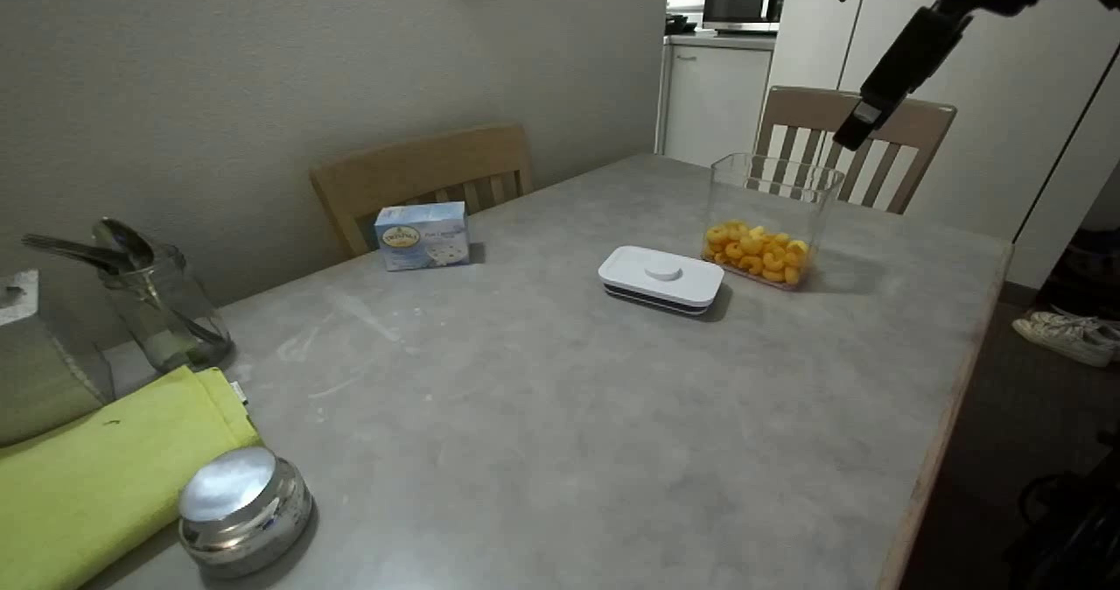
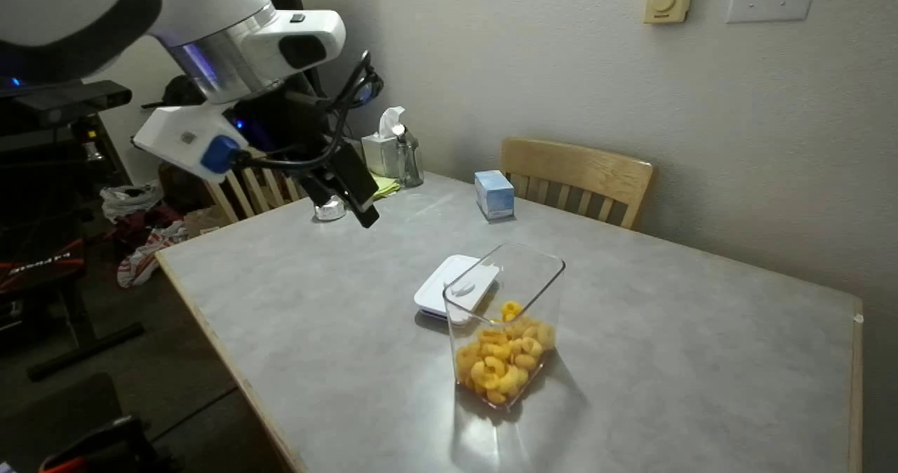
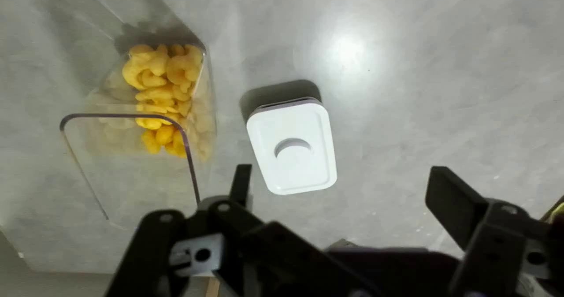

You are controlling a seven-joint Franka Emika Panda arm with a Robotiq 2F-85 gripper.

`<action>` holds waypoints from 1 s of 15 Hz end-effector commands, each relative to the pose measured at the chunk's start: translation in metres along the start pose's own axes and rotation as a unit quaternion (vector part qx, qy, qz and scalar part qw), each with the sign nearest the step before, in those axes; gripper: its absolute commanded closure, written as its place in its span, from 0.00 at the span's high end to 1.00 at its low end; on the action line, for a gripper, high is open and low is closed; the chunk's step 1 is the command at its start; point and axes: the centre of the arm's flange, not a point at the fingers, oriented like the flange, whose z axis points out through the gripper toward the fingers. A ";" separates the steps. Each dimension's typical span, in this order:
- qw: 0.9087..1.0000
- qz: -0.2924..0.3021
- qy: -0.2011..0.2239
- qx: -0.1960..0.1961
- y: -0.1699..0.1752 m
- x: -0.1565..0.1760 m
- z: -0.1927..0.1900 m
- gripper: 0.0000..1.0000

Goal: Pick up the lid and place it on the container then press the button on the lid

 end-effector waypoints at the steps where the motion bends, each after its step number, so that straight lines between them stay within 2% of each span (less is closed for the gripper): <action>1: 0.998 -0.041 -0.042 0.022 0.016 0.047 0.013 1.00; 4: 0.994 -0.086 -0.060 0.021 0.025 0.080 0.019 1.00; 7: 0.986 -0.134 -0.097 0.025 0.026 0.103 0.036 1.00; 8: 0.983 -0.149 -0.107 0.024 0.024 0.105 0.049 1.00; 10: 0.980 -0.179 -0.082 0.023 0.020 0.104 0.072 1.00; 11: 0.984 -0.154 -0.090 0.022 0.013 0.093 0.046 1.00; 15: 0.980 -0.172 -0.094 0.019 0.010 0.097 0.070 1.00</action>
